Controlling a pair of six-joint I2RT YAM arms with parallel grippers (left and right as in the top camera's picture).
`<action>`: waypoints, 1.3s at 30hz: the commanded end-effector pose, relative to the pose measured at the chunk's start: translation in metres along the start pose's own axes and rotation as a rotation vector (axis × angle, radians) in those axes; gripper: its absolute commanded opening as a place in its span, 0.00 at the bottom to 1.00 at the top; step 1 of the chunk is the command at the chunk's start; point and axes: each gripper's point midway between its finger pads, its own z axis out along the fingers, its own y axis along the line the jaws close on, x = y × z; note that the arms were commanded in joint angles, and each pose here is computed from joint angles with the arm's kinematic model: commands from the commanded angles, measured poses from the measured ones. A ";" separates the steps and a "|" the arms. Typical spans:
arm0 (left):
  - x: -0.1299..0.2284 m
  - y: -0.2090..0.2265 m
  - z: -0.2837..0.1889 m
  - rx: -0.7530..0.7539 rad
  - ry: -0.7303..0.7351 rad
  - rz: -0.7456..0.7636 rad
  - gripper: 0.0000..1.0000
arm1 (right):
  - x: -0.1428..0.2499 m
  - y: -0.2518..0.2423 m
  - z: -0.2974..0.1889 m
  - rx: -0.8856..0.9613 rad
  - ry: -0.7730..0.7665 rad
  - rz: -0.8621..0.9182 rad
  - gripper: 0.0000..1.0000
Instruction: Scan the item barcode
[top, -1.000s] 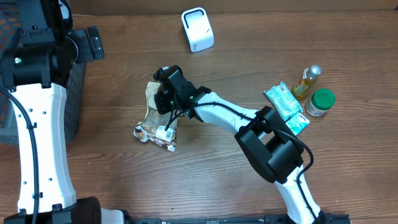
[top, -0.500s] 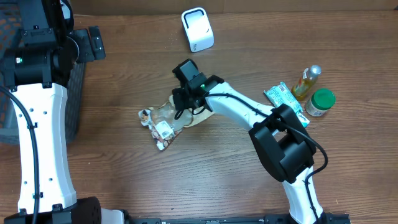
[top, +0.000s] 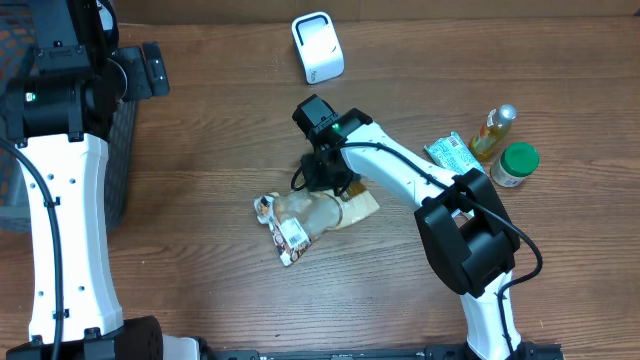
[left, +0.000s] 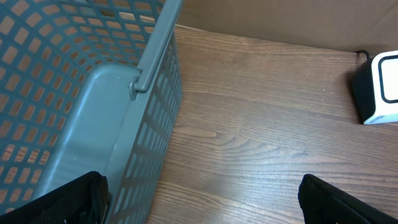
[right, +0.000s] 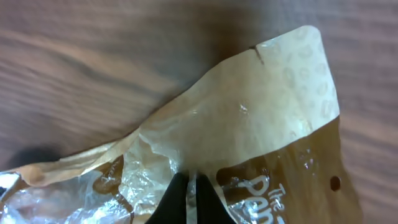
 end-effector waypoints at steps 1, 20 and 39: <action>0.000 -0.003 0.001 0.006 0.000 0.020 1.00 | -0.014 0.004 -0.019 -0.005 -0.034 0.009 0.04; 0.000 -0.003 0.001 0.006 0.000 0.020 0.99 | -0.063 0.034 -0.031 -0.126 -0.228 -0.016 0.19; 0.000 -0.003 0.001 0.006 0.000 0.020 0.99 | -0.037 -0.015 0.012 0.084 -0.081 0.020 0.14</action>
